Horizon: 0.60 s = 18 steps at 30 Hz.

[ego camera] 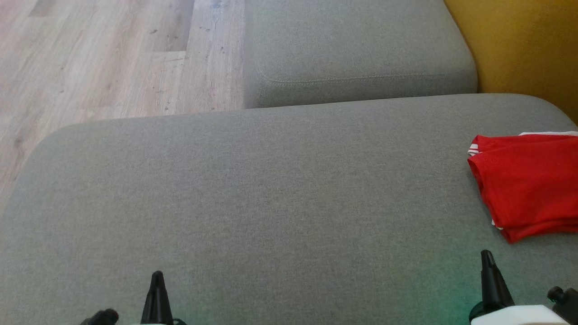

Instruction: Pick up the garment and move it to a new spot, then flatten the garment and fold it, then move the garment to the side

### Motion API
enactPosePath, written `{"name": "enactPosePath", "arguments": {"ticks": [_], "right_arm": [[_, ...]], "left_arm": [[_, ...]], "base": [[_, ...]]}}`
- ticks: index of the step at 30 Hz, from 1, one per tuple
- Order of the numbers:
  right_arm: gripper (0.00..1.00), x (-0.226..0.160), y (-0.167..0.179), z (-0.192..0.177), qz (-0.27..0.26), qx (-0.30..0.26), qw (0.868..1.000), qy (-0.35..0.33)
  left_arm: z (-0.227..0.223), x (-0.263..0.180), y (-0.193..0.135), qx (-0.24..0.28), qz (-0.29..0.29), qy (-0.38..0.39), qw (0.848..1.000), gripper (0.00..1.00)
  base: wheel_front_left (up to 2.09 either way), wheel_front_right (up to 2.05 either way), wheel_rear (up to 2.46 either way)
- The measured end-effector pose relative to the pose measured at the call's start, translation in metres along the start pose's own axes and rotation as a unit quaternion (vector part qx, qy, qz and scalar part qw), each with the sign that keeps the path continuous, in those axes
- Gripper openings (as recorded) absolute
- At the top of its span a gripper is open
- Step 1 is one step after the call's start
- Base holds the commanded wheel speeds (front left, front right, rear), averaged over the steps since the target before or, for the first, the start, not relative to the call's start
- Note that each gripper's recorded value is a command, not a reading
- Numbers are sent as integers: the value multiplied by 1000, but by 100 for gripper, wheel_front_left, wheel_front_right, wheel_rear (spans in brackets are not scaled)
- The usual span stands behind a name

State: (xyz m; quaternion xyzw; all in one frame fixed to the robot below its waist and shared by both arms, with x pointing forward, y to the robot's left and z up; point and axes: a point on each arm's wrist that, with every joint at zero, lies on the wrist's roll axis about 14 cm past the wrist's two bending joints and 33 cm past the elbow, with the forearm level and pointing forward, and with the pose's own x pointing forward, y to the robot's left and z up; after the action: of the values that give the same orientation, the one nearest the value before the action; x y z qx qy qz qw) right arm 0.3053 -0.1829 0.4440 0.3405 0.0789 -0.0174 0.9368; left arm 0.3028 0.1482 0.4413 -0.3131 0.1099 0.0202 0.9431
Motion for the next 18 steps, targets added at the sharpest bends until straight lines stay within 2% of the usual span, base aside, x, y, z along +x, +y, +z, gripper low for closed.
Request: {"name": "enactPosePath", "arguments": {"ticks": [18], "right_arm": [[0,14,-4,9,-14,111,994,-5]], "left_arm": [[10,16,4,-118,2,8,993,0]], "base": [[0,0,0]]}}
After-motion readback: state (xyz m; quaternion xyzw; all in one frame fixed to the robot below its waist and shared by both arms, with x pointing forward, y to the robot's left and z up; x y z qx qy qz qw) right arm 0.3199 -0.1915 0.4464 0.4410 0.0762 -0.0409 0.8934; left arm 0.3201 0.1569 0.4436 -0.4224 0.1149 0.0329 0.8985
